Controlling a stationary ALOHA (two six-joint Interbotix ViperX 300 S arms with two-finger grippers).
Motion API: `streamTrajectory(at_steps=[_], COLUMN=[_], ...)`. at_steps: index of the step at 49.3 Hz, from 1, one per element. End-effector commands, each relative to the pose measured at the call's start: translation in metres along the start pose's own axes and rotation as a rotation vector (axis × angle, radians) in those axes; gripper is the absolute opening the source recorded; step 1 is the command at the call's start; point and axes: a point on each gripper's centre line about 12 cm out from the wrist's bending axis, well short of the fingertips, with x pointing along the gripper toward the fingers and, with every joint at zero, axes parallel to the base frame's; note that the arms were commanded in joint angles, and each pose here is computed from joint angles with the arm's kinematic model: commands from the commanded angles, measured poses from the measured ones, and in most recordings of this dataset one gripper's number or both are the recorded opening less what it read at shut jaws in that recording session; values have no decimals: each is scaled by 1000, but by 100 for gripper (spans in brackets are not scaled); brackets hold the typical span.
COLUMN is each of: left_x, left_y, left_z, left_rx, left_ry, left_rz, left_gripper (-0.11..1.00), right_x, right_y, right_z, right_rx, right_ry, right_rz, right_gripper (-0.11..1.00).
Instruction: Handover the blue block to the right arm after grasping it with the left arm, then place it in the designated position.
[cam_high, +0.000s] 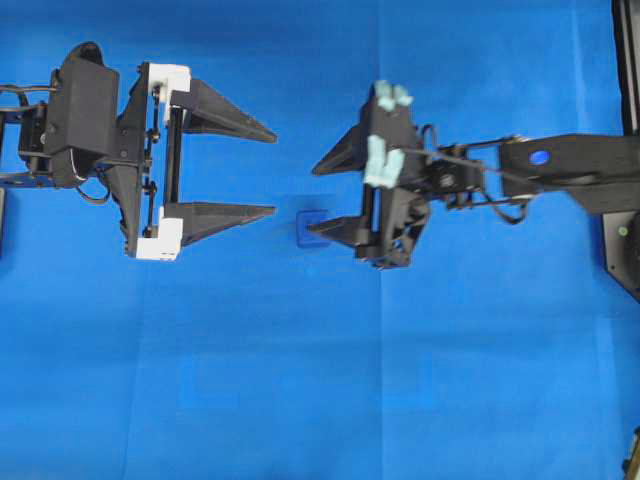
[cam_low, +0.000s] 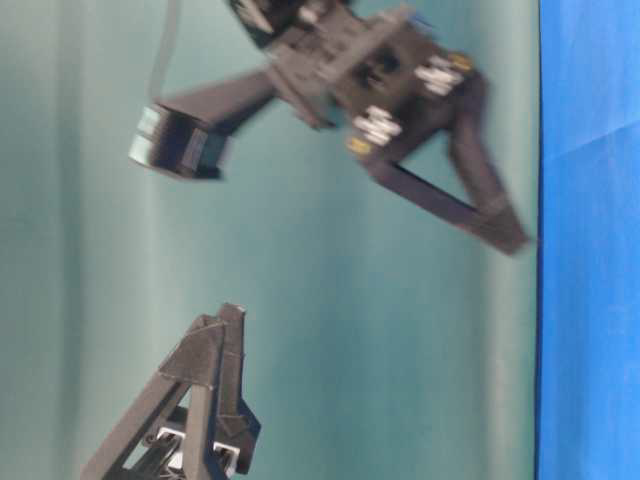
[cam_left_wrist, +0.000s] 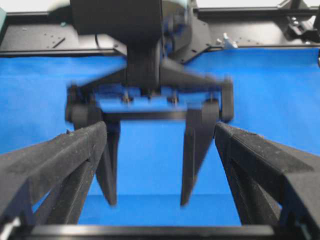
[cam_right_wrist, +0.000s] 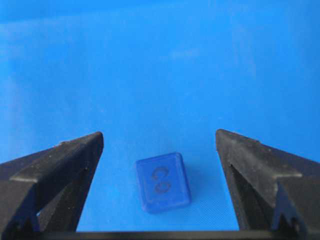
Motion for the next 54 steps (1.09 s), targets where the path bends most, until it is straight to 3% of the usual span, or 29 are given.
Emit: streamTrajectory(at_steps=[1, 21, 33, 54], left_x=[-3, -3, -3, -2], left_y=[1, 1, 1, 1], left_z=[15, 16, 16, 17], left_rx=[1, 1, 1, 0], left_ry=[-46, -47, -49, -49], left_rz=[3, 3, 3, 3], left_gripper=[93, 93, 93, 93], right_x=[-20, -91, -125, -133], right_y=[6, 7, 5, 6], right_z=[17, 38, 39, 40], right_rx=[-13, -33, -36, -80], right_ry=[-47, -91, -114, -160], right_rz=[11, -26, -41, -31], right_gripper=[89, 89, 89, 88])
